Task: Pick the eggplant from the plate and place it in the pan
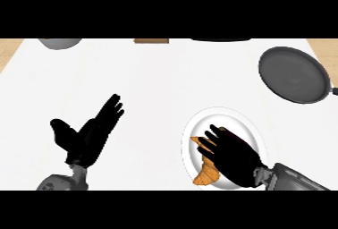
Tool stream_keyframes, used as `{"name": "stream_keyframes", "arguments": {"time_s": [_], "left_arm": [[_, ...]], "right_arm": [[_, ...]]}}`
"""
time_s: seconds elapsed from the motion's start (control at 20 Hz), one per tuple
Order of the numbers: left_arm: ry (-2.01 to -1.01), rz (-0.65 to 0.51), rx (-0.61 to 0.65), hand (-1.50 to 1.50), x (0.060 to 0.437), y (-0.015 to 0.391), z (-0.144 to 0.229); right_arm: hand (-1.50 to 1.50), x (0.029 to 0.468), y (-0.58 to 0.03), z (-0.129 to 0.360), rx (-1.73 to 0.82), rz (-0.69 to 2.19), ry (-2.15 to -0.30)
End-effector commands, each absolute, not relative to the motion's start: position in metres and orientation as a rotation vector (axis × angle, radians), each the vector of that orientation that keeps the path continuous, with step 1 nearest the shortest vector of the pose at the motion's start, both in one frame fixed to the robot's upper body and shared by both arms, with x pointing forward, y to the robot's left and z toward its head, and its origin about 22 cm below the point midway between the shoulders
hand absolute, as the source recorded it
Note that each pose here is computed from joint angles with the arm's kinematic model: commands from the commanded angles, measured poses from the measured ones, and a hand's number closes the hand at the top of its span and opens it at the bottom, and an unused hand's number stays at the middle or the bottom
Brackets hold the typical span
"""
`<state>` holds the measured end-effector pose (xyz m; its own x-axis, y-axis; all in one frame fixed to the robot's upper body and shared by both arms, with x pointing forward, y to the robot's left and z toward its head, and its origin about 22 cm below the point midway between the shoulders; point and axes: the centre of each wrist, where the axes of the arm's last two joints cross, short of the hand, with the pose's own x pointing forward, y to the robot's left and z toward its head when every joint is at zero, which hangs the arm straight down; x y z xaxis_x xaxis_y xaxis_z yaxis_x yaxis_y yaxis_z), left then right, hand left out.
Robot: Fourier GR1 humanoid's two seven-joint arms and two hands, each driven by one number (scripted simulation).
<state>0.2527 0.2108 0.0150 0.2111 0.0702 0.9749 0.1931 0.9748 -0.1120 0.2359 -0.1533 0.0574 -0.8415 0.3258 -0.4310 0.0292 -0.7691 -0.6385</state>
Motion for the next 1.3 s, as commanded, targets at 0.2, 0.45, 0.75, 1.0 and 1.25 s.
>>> {"name": "stream_keyframes", "arguments": {"time_s": [0.2,0.45,0.75,1.0,1.25], "left_arm": [[-1.336,-0.082,-0.229,0.00,0.261,0.214,0.016],[-1.371,-0.109,-0.242,0.00,0.253,0.202,0.014],[-1.354,-0.050,-0.198,0.00,0.249,0.227,0.008],[-1.353,-0.010,-0.165,0.00,0.241,0.231,0.002],[-1.357,-0.059,-0.204,0.00,0.243,0.229,0.011]], "right_arm": [[1.50,0.250,-0.155,0.040,-0.823,2.715,-0.993],[1.50,0.270,-0.156,0.044,-0.826,2.794,-1.183],[1.50,0.261,-0.192,0.019,-0.776,2.258,-1.142],[1.50,0.248,-0.218,0.002,-0.702,1.696,-1.074],[1.50,0.239,-0.213,0.030,-0.916,1.368,-1.245]]}}
